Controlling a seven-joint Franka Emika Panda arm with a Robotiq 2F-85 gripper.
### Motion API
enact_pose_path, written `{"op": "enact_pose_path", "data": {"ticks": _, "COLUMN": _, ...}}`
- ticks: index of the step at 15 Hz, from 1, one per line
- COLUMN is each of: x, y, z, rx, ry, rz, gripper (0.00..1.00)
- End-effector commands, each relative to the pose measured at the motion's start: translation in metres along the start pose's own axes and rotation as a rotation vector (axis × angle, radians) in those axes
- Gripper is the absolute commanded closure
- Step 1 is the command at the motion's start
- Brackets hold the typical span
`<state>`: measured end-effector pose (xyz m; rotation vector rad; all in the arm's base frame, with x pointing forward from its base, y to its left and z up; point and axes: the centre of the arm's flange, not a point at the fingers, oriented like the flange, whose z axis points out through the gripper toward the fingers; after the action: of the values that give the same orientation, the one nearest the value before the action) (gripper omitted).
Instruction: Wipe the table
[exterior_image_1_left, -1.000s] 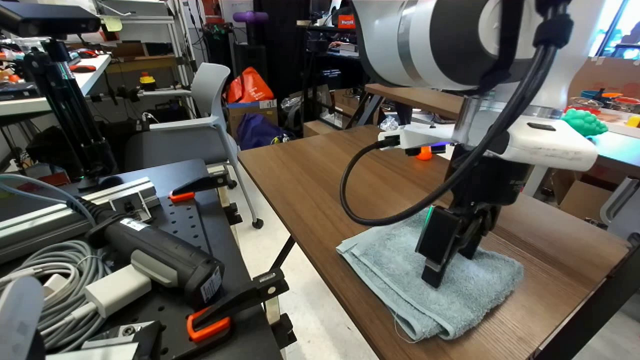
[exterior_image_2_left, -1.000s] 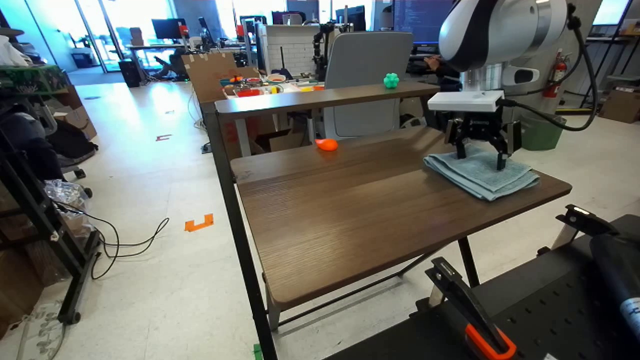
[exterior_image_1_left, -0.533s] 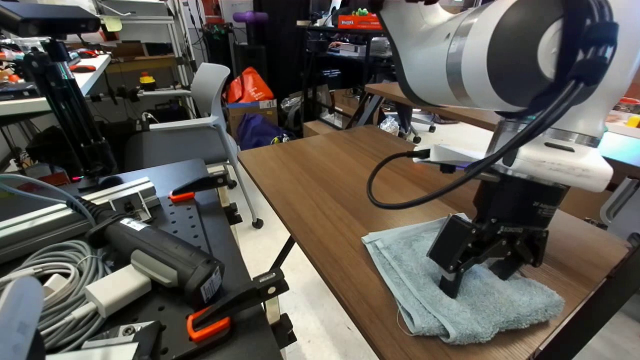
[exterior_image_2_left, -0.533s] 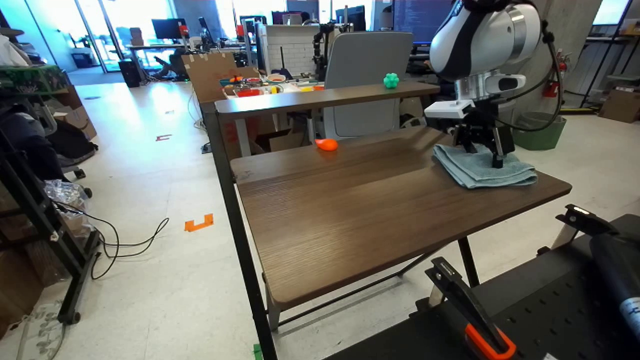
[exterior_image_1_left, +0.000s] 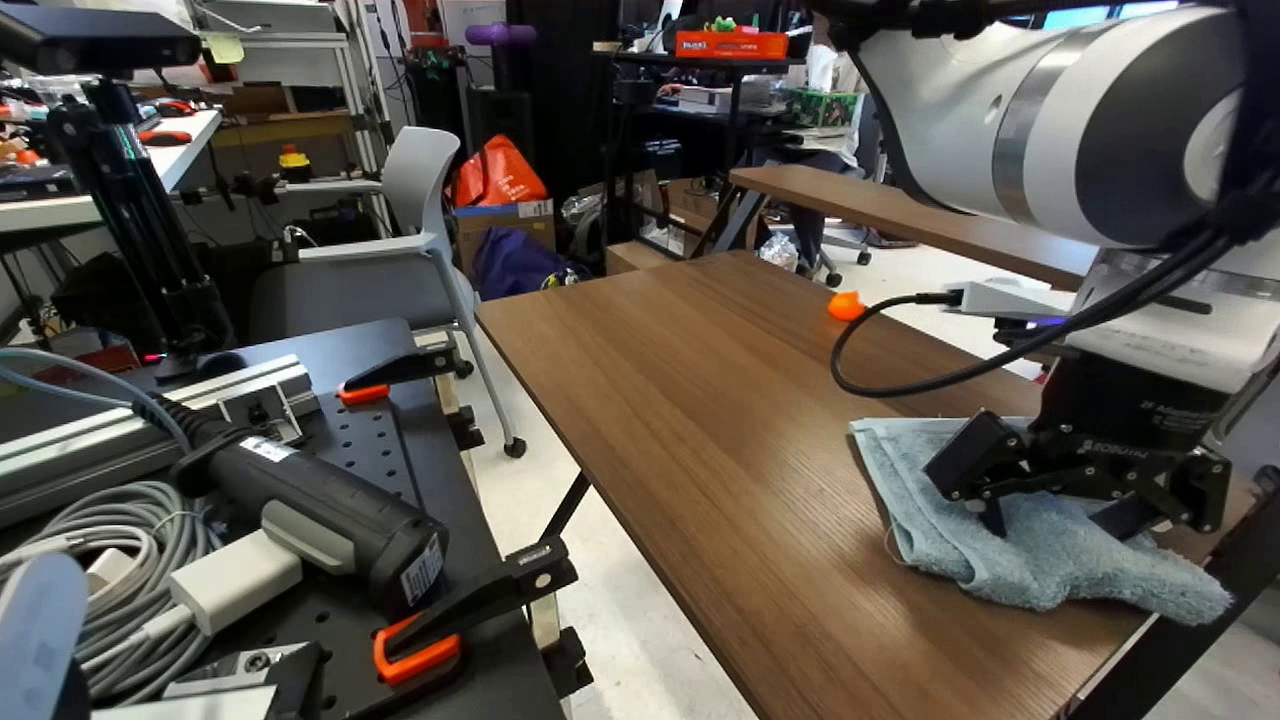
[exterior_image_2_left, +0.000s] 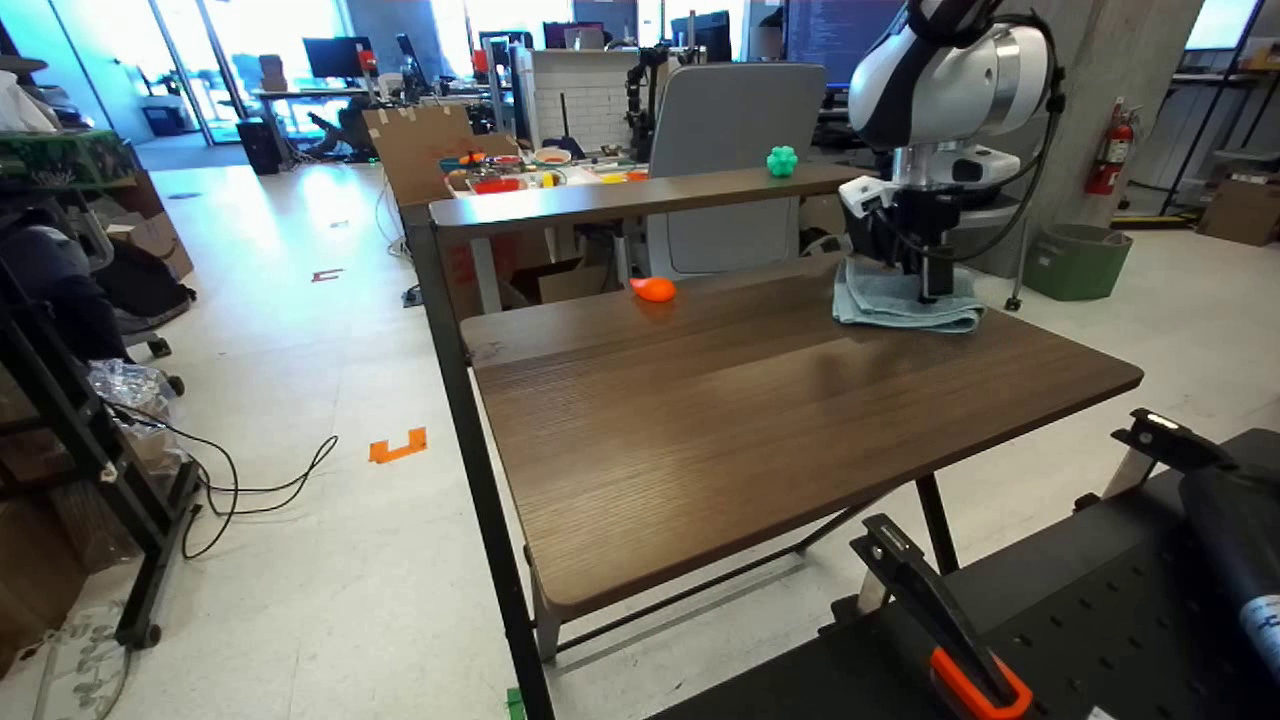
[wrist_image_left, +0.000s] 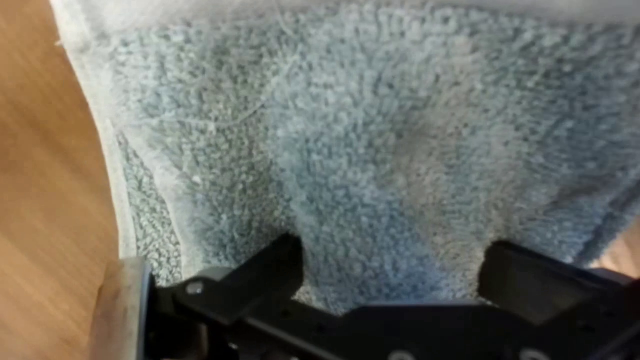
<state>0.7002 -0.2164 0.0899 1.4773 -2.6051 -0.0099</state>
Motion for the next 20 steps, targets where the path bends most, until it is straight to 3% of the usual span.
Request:
{"op": "enact_pose_path", "data": {"ticks": 1, "x": -0.036, "y": -0.033, "z": 0.02, "rx": 0.105, "ry": -0.117, "rz": 0.118, "gripper": 0.0}}
{"op": "enact_pose_path", "data": {"ticks": 3, "x": -0.06, "y": -0.026, "z": 0.02, "rx": 0.18, "ry": -0.184, "rz": 0.138, "gripper": 0.0}}
{"op": "enact_pose_path", "data": {"ticks": 7, "x": -0.099, "y": 0.0, "z": 0.015, "rx": 0.338, "ry": -0.27, "rz": 0.056, "gripper": 0.0}}
{"op": "enact_pose_path", "data": {"ticks": 9, "x": -0.114, "y": 0.013, "z": 0.012, "rx": 0.372, "ry": -0.308, "rz": 0.015, "gripper": 0.0}}
{"op": "enact_pose_path", "data": {"ticks": 15, "x": -0.131, "y": 0.038, "z": 0.002, "rx": 0.382, "ry": -0.37, "rz": -0.094, "gripper": 0.0}}
{"op": "enact_pose_path", "data": {"ticks": 20, "x": -0.102, "y": 0.058, "z": -0.016, "rx": 0.318, "ry": -0.317, "rz": -0.214, "gripper": 0.0}}
